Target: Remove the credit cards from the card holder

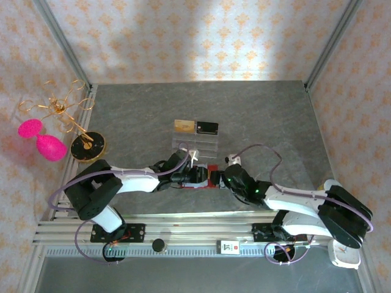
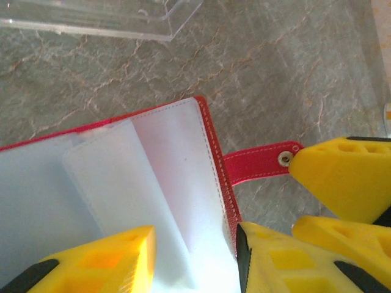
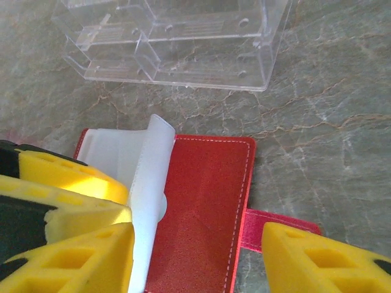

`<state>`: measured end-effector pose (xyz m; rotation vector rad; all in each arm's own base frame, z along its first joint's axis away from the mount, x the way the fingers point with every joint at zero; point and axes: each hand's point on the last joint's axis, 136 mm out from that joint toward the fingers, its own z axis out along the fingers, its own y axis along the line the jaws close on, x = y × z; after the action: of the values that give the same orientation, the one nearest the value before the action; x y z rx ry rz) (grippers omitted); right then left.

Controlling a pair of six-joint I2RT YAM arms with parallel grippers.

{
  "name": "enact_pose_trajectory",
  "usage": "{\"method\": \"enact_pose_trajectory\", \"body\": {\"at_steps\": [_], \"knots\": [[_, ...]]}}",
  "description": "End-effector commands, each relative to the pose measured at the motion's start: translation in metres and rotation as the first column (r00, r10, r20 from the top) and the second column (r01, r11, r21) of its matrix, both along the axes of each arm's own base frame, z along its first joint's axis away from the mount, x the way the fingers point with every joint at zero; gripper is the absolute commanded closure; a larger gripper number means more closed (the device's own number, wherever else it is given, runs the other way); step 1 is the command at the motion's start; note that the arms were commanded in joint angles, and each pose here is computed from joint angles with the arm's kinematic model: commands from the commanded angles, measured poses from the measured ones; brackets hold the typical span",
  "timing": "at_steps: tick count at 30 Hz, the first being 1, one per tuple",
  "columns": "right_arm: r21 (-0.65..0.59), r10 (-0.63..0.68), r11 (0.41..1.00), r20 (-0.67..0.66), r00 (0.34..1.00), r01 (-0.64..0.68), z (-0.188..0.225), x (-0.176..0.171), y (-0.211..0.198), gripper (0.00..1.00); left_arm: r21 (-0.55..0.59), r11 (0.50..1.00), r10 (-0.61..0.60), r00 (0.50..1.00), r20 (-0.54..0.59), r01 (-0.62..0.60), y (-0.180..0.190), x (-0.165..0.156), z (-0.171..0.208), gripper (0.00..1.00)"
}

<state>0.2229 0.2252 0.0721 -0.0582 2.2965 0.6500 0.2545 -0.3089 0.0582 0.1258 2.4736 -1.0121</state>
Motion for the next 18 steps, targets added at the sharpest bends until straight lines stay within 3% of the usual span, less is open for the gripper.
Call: {"method": "enact_pose_trajectory", "body": {"at_steps": [1, 10, 13, 18], "knots": [[-0.006, -0.042, 0.999, 0.012, 0.999, 0.042, 0.003, 0.002, -0.01, 0.41, -0.082, 0.995, 0.071, 0.995, 0.074, -0.065, 0.0, 0.016, 0.035, 0.56], [-0.05, 0.03, 0.998, -0.002, 1.0, -0.03, 0.005, 0.009, 0.019, 0.36, -0.104, 0.949, 0.31, 0.94, 0.146, -0.297, 0.082, 0.023, 0.054, 0.48], [-0.096, 0.039, 0.995, 0.014, 0.999, -0.037, 0.009, 0.015, 0.035, 0.18, -0.07, 0.931, 0.365, 0.908, 0.204, -0.359, 0.108, 0.025, 0.065, 0.41], [-0.205, 0.047, 0.978, -0.004, 0.999, -0.047, -0.005, 0.02, 0.063, 0.15, -0.041, 0.909, 0.41, 0.871, 0.271, -0.415, 0.134, 0.02, 0.078, 0.37]]}}
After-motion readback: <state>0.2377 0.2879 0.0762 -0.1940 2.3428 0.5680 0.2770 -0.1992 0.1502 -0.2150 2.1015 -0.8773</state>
